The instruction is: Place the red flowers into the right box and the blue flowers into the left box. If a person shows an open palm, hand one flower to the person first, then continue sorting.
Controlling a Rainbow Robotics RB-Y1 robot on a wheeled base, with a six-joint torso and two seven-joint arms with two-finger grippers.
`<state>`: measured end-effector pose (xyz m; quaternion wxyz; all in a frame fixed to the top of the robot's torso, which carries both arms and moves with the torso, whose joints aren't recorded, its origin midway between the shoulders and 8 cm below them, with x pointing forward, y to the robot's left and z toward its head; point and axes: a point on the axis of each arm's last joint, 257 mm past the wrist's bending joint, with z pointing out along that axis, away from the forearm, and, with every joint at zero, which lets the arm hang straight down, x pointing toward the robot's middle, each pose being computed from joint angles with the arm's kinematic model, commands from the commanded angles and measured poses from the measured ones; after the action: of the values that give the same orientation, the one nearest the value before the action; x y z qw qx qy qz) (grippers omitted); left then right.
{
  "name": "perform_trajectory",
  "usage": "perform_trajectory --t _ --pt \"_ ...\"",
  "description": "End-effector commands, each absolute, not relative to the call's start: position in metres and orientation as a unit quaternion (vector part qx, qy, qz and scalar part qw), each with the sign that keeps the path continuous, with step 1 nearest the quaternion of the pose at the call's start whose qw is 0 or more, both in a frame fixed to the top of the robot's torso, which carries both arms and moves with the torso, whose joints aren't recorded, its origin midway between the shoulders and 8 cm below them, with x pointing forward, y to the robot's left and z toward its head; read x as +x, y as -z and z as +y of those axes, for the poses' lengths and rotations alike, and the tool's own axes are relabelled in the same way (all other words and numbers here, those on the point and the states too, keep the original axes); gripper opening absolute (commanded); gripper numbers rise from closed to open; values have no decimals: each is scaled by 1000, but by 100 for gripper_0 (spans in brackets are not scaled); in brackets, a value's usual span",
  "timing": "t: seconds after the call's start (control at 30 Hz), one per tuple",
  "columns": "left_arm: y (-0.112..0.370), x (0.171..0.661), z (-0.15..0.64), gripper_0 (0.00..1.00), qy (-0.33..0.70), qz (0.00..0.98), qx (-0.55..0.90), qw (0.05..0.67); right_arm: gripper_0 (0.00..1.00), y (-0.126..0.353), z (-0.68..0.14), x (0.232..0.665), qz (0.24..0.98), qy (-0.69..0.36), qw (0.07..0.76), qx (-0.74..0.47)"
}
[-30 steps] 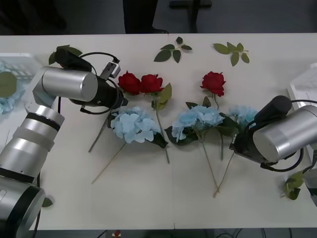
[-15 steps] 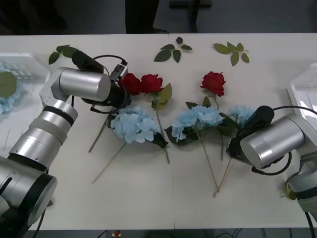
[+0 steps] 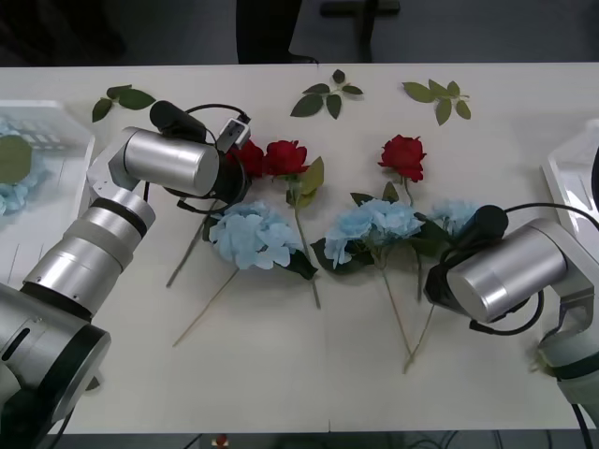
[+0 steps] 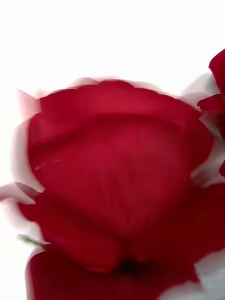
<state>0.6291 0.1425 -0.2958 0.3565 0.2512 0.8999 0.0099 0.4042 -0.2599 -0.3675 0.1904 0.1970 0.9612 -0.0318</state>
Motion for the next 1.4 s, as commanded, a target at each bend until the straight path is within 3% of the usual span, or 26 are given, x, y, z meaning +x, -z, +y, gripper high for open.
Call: perform_trajectory --t 0.03,0.13,0.3,0.6,0.87,1.13,1.4 --pt "289 635 157 0 -21 898 249 362 24 363 -259 409 955 25 200 218" --pt "273 637 171 0 -24 897 242 368 10 363 -259 408 955 25 199 219" --pt "226 624 196 0 -5 896 227 380 0 362 -260 411 954 25 204 220" --pt "117 579 199 0 89 874 230 418 0 329 -288 422 947 42 238 213" --pt "35 557 157 0 247 799 225 501 0 251 -321 432 945 41 294 136" --pt "-16 553 107 0 352 721 208 559 0 180 -302 444 936 -34 351 4" --pt "-40 549 45 0 435 663 171 585 0 169 -328 434 938 -48 344 5"
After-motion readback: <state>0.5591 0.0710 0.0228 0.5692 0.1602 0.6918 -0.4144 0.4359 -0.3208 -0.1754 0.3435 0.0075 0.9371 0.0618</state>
